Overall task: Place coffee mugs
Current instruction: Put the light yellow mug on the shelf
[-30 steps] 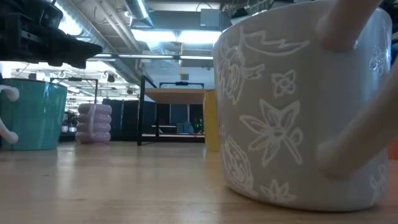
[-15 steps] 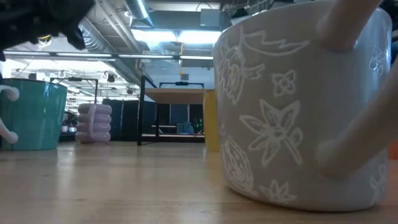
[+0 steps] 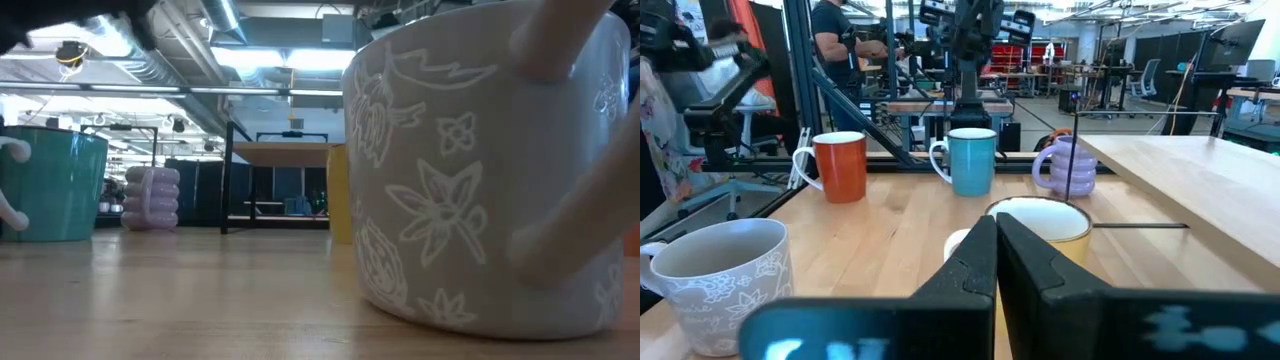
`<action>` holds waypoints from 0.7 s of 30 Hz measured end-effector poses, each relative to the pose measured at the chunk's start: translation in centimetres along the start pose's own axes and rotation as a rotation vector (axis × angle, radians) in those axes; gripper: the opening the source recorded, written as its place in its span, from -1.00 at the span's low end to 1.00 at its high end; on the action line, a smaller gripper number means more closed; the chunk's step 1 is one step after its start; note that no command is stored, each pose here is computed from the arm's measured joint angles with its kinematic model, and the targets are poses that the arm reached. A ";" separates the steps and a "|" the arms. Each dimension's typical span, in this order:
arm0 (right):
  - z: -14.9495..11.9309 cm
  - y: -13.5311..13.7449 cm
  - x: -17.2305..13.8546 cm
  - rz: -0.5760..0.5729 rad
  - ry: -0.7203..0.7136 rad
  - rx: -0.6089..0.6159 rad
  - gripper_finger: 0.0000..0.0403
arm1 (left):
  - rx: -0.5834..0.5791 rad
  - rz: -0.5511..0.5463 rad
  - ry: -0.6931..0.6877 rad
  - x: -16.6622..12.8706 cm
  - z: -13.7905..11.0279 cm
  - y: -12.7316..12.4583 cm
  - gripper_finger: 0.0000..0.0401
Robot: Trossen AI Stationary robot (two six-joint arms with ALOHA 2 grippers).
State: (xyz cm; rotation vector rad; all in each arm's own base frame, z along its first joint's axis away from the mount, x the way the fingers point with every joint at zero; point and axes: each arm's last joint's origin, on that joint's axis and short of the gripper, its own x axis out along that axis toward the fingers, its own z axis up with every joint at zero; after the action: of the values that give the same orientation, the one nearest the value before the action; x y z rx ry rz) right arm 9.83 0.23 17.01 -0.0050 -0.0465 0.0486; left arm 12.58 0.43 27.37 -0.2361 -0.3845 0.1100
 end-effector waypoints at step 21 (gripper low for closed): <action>0.0 0.2 0.0 0.062 0.004 0.029 -1.00 | -0.070 0.081 0.335 14.1 -3.5 -2.8 -0.83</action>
State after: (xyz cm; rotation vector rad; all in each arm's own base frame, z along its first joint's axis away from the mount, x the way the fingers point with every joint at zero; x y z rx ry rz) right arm 9.82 0.41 16.98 0.0223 -0.0419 0.1112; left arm 27.10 -0.89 29.92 -0.3333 -0.0457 0.1339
